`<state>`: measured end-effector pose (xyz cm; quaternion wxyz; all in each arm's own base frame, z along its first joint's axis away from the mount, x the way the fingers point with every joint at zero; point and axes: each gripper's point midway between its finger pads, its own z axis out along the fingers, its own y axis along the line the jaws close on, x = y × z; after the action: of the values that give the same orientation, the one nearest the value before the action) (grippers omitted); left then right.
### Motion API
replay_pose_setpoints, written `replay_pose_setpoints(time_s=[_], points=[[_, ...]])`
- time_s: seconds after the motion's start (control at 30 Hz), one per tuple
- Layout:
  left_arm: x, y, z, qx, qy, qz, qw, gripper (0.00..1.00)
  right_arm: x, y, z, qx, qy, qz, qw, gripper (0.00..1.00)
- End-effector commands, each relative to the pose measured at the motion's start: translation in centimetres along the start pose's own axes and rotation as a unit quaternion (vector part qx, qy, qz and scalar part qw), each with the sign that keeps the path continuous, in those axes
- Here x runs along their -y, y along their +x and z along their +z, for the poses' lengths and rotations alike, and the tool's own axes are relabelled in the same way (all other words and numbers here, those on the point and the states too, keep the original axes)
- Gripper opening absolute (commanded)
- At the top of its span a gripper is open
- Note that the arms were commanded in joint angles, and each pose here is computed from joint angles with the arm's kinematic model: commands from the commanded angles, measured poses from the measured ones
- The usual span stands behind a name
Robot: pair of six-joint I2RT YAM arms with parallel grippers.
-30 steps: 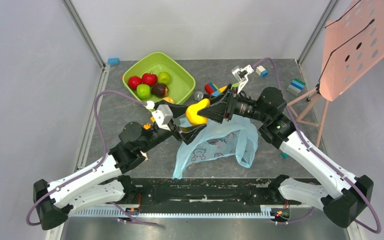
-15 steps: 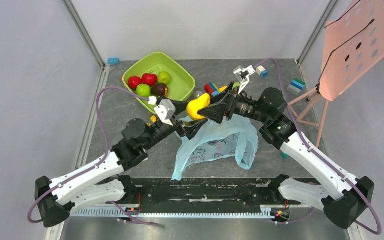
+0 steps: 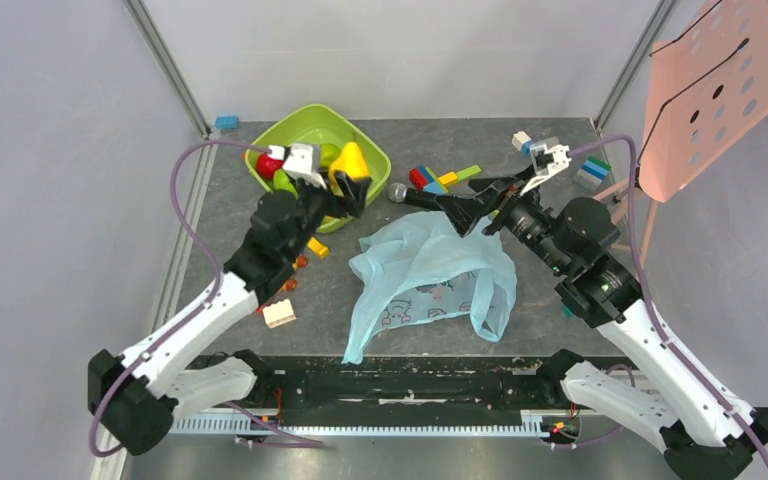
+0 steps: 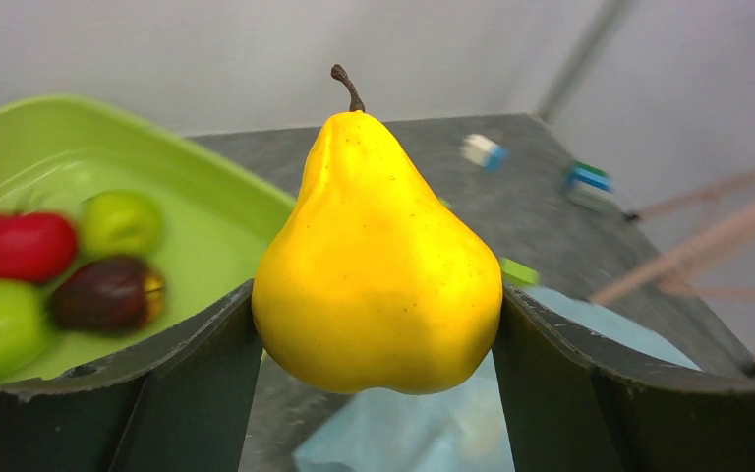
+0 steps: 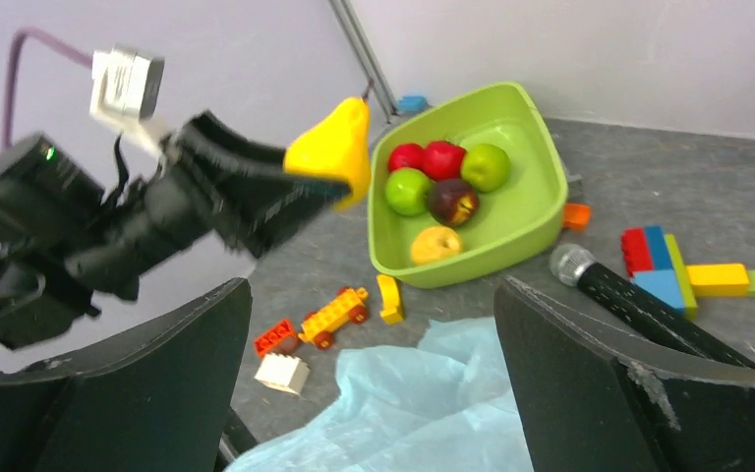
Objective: Take the fake fruits out of the plastic bag
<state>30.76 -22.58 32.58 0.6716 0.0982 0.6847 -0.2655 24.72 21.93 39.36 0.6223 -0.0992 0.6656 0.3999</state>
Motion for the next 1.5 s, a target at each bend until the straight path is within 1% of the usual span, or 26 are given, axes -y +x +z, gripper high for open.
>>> replay_pose_setpoints(time_s=[0.0,0.07,0.17,0.23,0.27,0.33,0.43,0.5,0.6,0.83,1.03,1.2,1.23,1.33,1.43,1.47], points=[[-7.3,0.5,2.8,-0.017,-0.128,-0.078,0.989,0.39,2.8,3.2,0.3,-0.062,0.052,-0.037,0.996,0.96],[-9.8,1.9,4.6,-0.039,-0.157,-0.078,0.984,0.4,3.2,4.8,0.4,-0.088,0.048,-0.043,0.994,0.96],[-12.6,4.2,7.5,-0.066,-0.174,-0.091,0.978,0.41,3.9,6.6,0.2,-0.11,0.05,-0.052,0.991,0.96],[-13.7,5.2,9.2,-0.071,-0.174,-0.097,0.977,0.41,4.6,7.4,0.0,-0.117,0.06,-0.06,0.99,0.96],[-14.3,5.5,10.1,-0.072,-0.175,-0.097,0.977,0.41,5.0,7.8,-0.1,-0.121,0.065,-0.063,0.989,0.99],[-15.5,7.0,11.6,-0.088,-0.183,-0.091,0.975,0.41,5.6,8.6,-0.3,-0.132,0.073,-0.07,0.986,0.99],[-16.6,8.4,13.5,-0.104,-0.182,-0.089,0.974,0.42,5.7,9.8,-0.5,-0.154,0.062,-0.082,0.983,0.99],[-17.0,9.7,14.7,-0.117,-0.178,-0.09,0.973,0.42,5.6,10.5,-0.6,-0.166,0.053,-0.089,0.981,0.96],[-17.6,11.0,16.3,-0.128,-0.176,-0.084,0.972,0.42,6.1,11.2,-1.1,-0.174,0.056,-0.095,0.979,0.95],[-19.3,16.1,18.0,-0.186,-0.186,-0.083,0.961,0.46,6.6,12.5,-2.0,-0.19,0.06,-0.102,0.975,0.95],[-20.0,19.1,17.3,-0.217,-0.2,-0.082,0.952,0.48,7.3,14.1,-2.7,-0.205,0.065,-0.101,0.971,0.95],[-20.2,20.7,17.3,-0.236,-0.196,-0.082,0.948,0.56,7.3,14.6,-2.9,-0.213,0.058,-0.102,0.97,0.96],[-20.2,20.9,17.4,-0.24,-0.195,-0.084,0.947,0.59,7.0,14.7,-2.9,-0.217,0.049,-0.104,0.969,0.98],[-20.1,21.6,17.4,-0.251,-0.192,-0.089,0.945,0.68,6.1,15.2,-3.0,-0.23,0.013,-0.116,0.966,0.98],[-20.0,21.5,17.4,-0.251,-0.19,-0.092,0.945,0.79,6.0,15.1,-3.4,-0.229,0.007,-0.128,0.965,0.98],[-19.8,21.2,17.4,-0.25,-0.188,-0.093,0.945,0.81,5.7,14.8,-3.6,-0.225,0.0,-0.134,0.965,0.98]])
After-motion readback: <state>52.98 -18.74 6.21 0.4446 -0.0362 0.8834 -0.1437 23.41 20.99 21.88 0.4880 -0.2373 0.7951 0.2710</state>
